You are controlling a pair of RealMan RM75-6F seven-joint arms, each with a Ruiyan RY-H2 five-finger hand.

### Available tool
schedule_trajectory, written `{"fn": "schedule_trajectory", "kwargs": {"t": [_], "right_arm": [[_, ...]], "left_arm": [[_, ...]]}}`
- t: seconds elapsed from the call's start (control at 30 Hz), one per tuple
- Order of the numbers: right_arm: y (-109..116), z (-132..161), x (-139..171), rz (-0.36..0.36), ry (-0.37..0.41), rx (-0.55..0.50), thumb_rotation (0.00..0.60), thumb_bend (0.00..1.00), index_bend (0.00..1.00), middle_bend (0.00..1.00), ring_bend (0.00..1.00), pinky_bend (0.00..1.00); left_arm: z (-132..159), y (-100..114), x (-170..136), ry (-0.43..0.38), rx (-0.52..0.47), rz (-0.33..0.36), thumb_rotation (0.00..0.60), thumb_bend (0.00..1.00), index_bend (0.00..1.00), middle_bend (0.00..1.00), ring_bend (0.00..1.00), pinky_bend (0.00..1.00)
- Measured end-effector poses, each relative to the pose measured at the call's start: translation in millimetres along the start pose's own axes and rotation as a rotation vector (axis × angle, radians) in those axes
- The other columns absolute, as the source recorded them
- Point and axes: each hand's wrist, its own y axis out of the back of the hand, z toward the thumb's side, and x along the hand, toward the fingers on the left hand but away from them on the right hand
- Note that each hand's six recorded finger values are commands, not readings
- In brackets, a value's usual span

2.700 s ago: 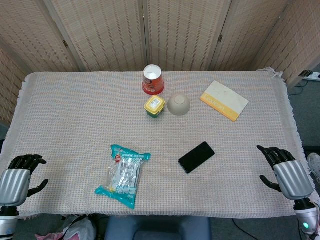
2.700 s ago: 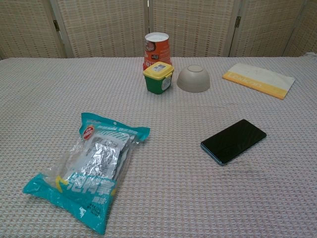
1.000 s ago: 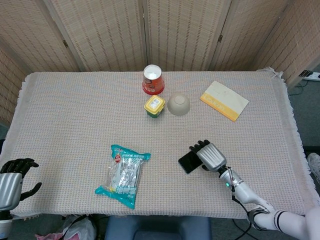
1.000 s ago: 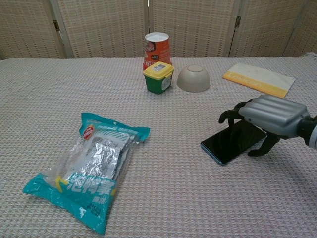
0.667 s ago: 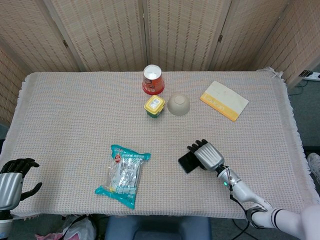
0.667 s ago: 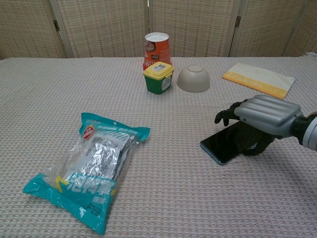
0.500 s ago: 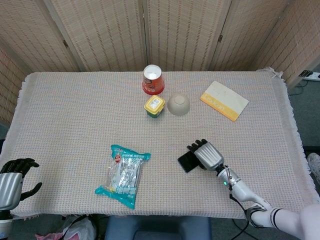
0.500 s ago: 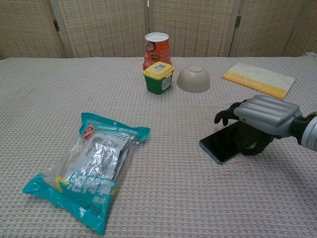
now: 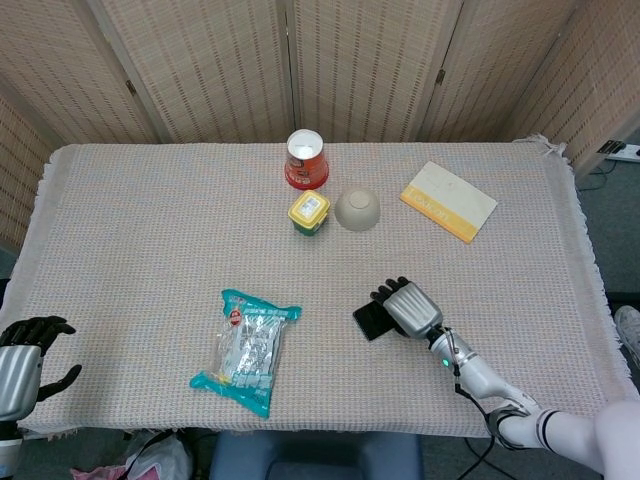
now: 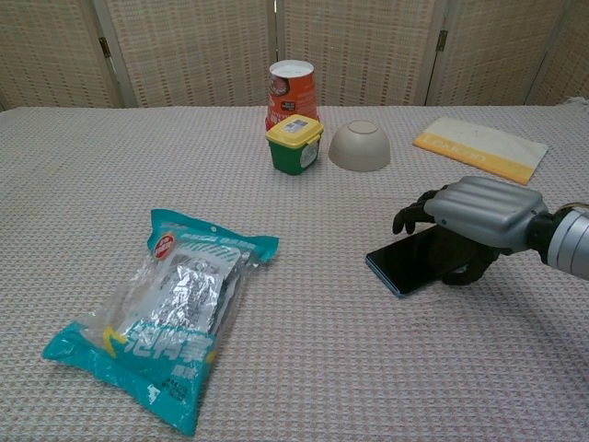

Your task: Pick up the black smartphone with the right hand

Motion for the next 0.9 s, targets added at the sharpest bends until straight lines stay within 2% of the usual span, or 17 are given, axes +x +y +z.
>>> {"fn": "schedule_trajectory", "kwargs": {"t": [0.47, 0.77, 0.9], "right_arm": [[-2, 3, -7, 0.026, 0.018, 0.018, 0.6, 0.32, 0.3, 0.29, 0.21, 0.3], [1, 8, 0, 0.066, 0.052, 0.017, 0.6, 0.48, 0.34, 0.32, 0.21, 0.3], [6, 9, 5, 0.078, 0.065, 0.004, 0.6, 0.51, 0.34, 0.33, 0.21, 0.3]], "left_arm": [[-3, 0, 0, 0.005, 0.001, -0.002, 0.6, 0.2, 0.4, 0.33, 0.27, 0.26], [-4, -1, -1, 0.008, -0.001, -0.003, 0.6, 0.2, 0.4, 0.33, 0.27, 0.26], [-4, -1, 0, 0.007, -0.002, -0.003, 0.6, 0.2, 0.4, 0.33, 0.27, 0.26]]}}
